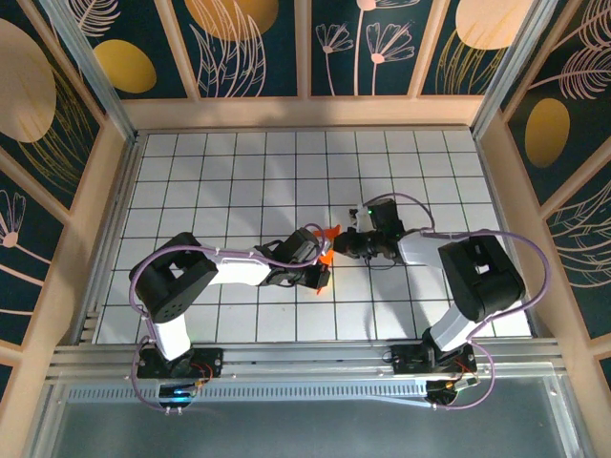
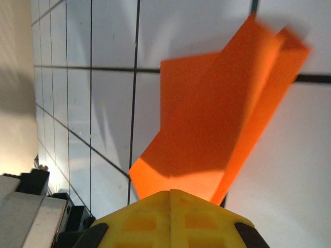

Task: Fold a paper plane with a square sheet of paper (fold left side to right side)
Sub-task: Fold the wing for the fifth time at the center of the table.

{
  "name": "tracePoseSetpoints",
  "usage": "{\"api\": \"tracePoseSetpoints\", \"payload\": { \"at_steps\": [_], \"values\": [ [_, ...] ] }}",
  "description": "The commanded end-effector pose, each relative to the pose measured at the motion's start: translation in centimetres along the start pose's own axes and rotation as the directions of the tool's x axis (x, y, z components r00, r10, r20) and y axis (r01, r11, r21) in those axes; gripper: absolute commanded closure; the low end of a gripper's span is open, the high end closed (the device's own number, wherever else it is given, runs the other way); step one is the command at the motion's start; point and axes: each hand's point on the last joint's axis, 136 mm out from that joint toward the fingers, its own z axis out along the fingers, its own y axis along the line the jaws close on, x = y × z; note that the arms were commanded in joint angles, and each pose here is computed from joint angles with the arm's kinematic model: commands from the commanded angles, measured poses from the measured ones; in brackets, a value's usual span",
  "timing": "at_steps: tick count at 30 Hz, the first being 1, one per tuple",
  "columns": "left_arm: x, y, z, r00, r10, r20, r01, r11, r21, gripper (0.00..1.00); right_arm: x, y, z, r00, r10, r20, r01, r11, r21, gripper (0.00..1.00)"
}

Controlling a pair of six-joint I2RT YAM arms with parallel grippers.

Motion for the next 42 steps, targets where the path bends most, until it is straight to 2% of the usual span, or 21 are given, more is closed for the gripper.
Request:
{"api": "tracePoseSetpoints", "payload": {
  "at_steps": [1,9,15,19,24,32,42],
  "values": [
    [2.5,4.6,0.3,0.997,-0.011,-0.077,-0.003,0.983,-0.181,1.00,-0.2,0.8,1.0,1.000,0.031,0.003,-0.031,0.999,-0.039,1.00],
    [2.3,4.5,0.3,0.997,-0.002,-0.074,-0.011,0.983,-0.181,1.00,-0.2,-0.3,3.0,0.998,0.060,-0.027,-0.059,0.998,0.007,1.00],
    [0.8,3.8,-0.6,0.999,-0.025,-0.033,0.019,0.985,-0.173,1.00,1.3,-3.2,3.4,0.990,0.125,-0.065,-0.116,0.985,0.128,1.00],
    [-1.9,1.7,-2.6,0.996,-0.075,0.043,0.077,0.996,-0.053,0.99,2.3,-5.0,3.4,0.985,0.147,-0.085,-0.127,0.971,0.201,1.00],
    [-4.0,-1.2,-5.2,0.988,-0.122,0.096,0.109,0.986,0.128,0.91,3.2,-5.9,3.8,0.979,0.172,-0.105,-0.146,0.965,0.220,1.00],
    [-2.2,-2.9,-4.6,0.972,-0.235,-0.011,0.229,0.930,0.288,0.92,3.3,-6.2,4.0,0.979,0.174,-0.104,-0.147,0.962,0.229,1.00],
    [-0.2,-1.6,-2.4,0.951,-0.294,-0.093,0.308,0.912,0.270,0.94,3.6,-6.6,4.5,0.977,0.176,-0.118,-0.142,0.958,0.248,1.00]
  ]
}}
